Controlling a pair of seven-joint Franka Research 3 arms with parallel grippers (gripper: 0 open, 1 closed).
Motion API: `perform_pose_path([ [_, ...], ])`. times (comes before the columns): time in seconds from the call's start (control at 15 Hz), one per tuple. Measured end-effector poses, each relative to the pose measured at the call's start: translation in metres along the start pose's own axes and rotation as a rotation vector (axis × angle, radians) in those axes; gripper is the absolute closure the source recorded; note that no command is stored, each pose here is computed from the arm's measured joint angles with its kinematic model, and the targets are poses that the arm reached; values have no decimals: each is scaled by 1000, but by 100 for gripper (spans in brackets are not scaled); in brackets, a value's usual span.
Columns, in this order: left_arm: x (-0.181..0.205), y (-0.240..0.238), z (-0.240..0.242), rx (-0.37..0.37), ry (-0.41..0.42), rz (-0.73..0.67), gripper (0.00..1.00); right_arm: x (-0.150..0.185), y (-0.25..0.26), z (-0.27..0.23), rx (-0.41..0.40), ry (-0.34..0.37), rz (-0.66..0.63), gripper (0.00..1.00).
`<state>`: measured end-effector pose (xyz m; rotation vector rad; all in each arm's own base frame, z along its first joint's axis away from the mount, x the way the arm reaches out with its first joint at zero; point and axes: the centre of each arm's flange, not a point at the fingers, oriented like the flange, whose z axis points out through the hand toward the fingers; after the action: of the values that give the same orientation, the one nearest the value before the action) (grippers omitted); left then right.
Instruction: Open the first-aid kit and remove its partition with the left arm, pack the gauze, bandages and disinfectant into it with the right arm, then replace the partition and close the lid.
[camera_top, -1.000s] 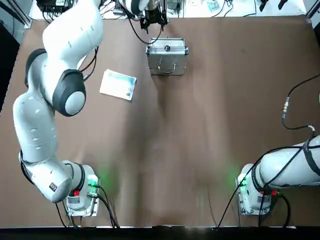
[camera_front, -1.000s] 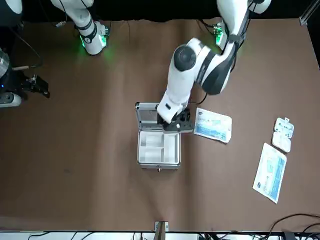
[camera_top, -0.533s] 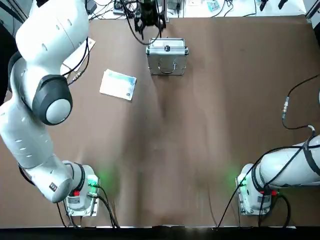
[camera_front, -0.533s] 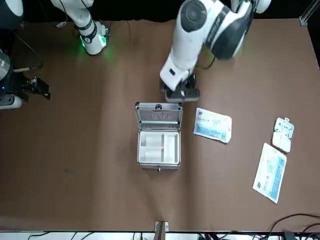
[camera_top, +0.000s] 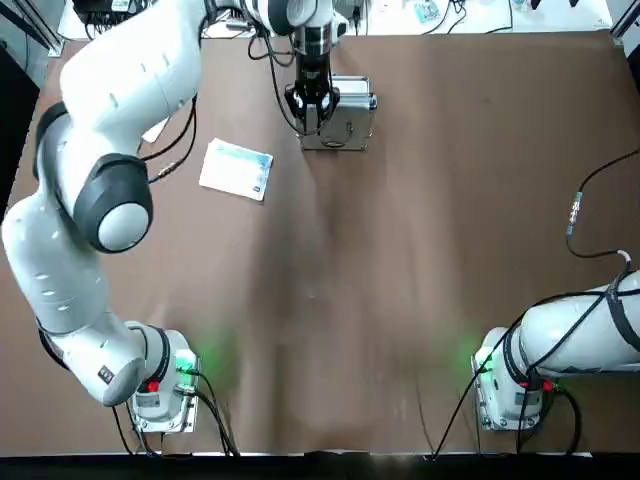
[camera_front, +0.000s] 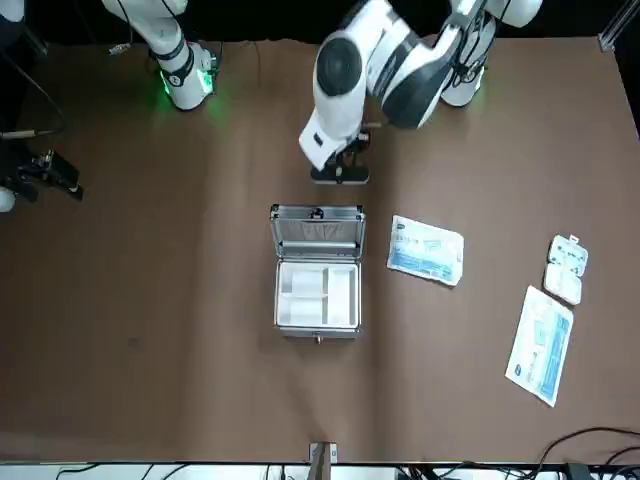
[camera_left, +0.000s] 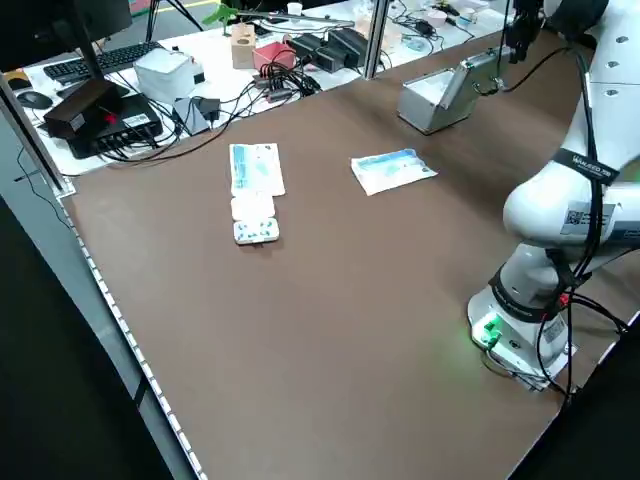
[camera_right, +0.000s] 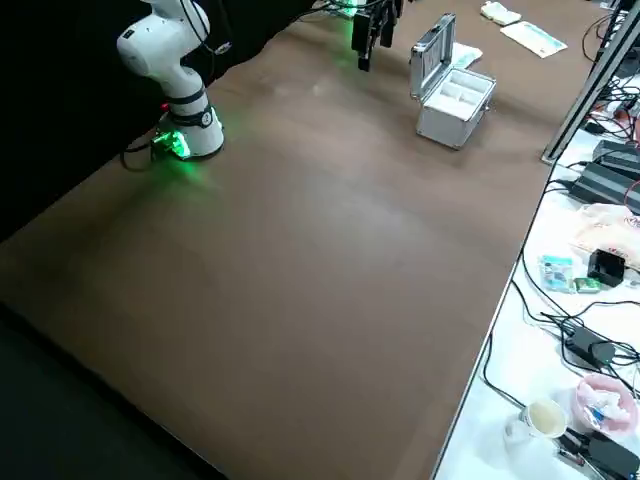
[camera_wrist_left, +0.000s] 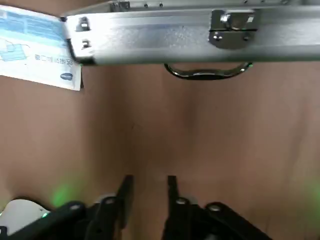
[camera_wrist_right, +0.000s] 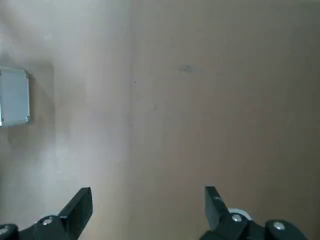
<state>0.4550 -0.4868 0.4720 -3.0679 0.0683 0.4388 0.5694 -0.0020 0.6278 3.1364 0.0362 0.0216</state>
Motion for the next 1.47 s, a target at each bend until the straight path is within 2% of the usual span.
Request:
perform_pose_path([
  [0.2, 25, 9, 37, -3, -13, -12, 94, -3, 1, -2, 0, -5, 1, 1],
  [0.27, 33, 12, 44, -13, -4, -17, 99, -5, 1, -4, 0, -10, 2, 1],
  [0.47, 51, 14, 54, -19, 66, -21, 99, -13, 2, -12, -1, -6, 4, 1],
  [0.67, 70, 14, 53, -19, 190, -16, 99, -18, 2, -14, -1, -4, 4, 1],
  [1.0, 126, -25, 7, -141, 439, -96, 99, -18, 1, -11, -1, -9, 4, 1],
  [1.07, 128, -29, 0, -150, 454, -102, 99, -18, 1, -11, -1, -9, 4, 1],
  [1.2, 128, -37, -18, -162, 479, -110, 97, -18, 1, -11, 0, -9, 4, 1],
  [1.33, 126, -56, -42, -155, 490, -97, 81, -17, 1, -10, 0, -9, 4, 1],
  [1.47, 116, -85, -66, -96, 452, -42, 63, -17, 1, -10, 0, -9, 4, 1],
])
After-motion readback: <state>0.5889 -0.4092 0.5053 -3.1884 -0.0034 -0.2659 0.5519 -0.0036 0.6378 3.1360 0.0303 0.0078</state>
